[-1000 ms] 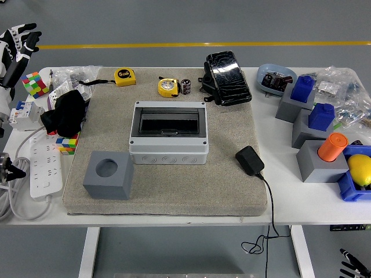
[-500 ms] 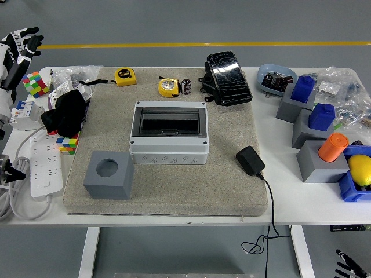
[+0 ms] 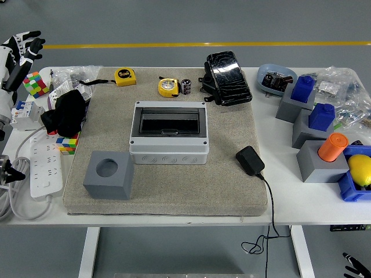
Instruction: Fetch the battery,place it into the box,close the lid of the box
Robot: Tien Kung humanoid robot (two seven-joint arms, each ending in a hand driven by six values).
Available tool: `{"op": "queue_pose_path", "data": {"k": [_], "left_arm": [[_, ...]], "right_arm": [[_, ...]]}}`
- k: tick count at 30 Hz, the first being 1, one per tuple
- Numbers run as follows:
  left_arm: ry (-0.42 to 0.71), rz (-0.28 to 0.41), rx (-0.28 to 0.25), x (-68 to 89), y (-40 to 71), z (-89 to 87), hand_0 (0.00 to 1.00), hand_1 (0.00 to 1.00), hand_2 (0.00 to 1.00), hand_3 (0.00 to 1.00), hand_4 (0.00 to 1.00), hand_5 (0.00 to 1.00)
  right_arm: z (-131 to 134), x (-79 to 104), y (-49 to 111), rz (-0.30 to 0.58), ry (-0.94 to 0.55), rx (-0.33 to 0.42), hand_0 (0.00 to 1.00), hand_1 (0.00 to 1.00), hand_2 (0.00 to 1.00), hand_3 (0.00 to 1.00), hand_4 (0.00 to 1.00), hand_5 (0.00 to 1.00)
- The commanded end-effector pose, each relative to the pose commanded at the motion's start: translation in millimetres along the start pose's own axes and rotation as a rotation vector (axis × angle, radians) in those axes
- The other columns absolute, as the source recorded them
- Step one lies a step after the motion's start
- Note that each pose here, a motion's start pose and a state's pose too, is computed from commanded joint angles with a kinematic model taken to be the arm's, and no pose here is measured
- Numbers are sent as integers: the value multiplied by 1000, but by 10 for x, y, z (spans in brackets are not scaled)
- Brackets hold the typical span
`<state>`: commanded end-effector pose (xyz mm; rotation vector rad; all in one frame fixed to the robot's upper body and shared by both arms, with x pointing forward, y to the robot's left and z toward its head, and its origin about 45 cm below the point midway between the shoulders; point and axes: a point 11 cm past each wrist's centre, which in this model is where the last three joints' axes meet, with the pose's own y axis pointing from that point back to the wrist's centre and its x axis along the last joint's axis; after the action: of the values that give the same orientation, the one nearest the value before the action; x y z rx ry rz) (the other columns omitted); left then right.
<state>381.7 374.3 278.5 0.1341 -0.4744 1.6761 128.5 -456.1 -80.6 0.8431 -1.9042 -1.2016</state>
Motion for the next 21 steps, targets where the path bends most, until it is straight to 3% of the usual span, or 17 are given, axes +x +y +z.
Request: {"op": "queue_pose_path", "data": {"k": [21], "left_arm": [[4,-5,-2,-14,2,4,650,773,752,762,998,910]], "right_arm": [[-19,-26,3,3,21,7,625,690,670,550,915,495]]}}
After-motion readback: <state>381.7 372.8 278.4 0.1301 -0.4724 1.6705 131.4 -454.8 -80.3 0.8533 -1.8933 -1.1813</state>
